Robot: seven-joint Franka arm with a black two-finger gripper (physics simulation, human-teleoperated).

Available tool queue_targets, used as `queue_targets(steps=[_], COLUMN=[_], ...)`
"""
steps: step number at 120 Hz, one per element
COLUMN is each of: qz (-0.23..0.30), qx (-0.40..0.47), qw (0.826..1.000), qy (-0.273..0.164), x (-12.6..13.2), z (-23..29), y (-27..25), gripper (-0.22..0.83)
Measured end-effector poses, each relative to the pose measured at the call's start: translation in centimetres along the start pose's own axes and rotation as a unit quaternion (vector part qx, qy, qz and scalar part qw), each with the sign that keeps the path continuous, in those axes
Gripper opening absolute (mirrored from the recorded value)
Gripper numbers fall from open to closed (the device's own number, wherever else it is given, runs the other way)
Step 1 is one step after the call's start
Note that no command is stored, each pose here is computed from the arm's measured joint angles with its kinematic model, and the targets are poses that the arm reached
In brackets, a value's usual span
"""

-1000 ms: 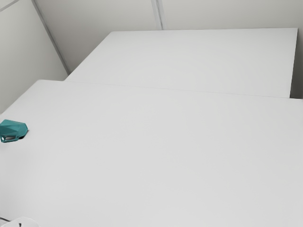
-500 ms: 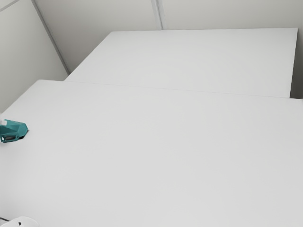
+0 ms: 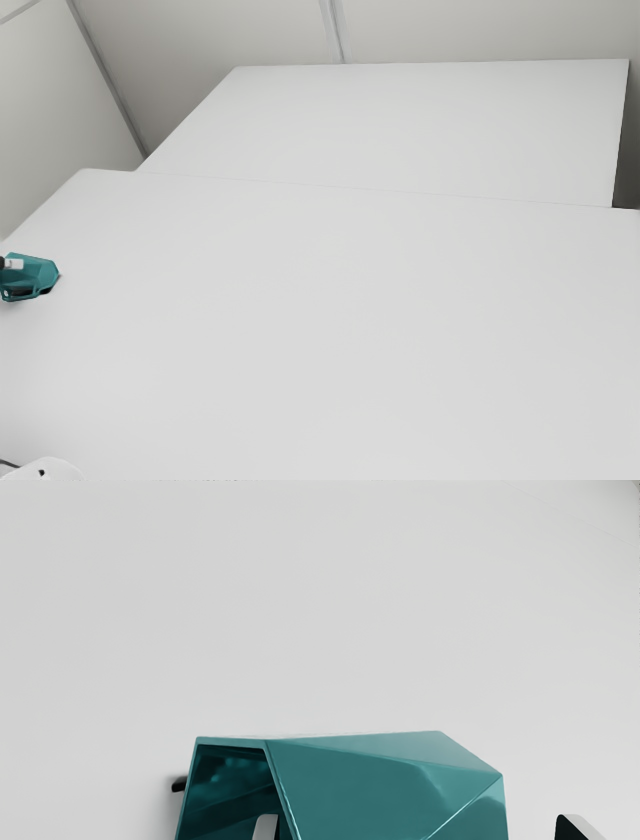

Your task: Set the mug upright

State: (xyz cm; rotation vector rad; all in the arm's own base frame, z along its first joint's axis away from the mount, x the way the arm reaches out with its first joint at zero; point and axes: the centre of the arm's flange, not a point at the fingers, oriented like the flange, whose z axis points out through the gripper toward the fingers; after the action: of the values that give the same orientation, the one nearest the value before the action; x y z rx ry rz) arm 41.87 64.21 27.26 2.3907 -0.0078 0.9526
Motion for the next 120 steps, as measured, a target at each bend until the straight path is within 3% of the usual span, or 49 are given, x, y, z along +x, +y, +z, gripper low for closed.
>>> queue_targets(steps=[12,29,38,60,81,120], qz=[0.003,0.007,0.010,0.037,0.041,0.057], qx=[-0.001,-0.002,-0.002,-0.001,-0.006,-0.004], qw=[1.000,1.000,1.000,0.999,0.999,0.998], qy=[0.004,0.007,0.009,0.012,0.007,-0.036], x=[0.1,0.1,0.3,3.4,4.2,8.5], z=[0.1,0.1,0.1,0.0,1.0,3.1], y=[0.0,0.0,0.1,2.0,2.6,7.0], gripper=[0.54,0.23,0.13,-0.07,-0.14,-0.14])
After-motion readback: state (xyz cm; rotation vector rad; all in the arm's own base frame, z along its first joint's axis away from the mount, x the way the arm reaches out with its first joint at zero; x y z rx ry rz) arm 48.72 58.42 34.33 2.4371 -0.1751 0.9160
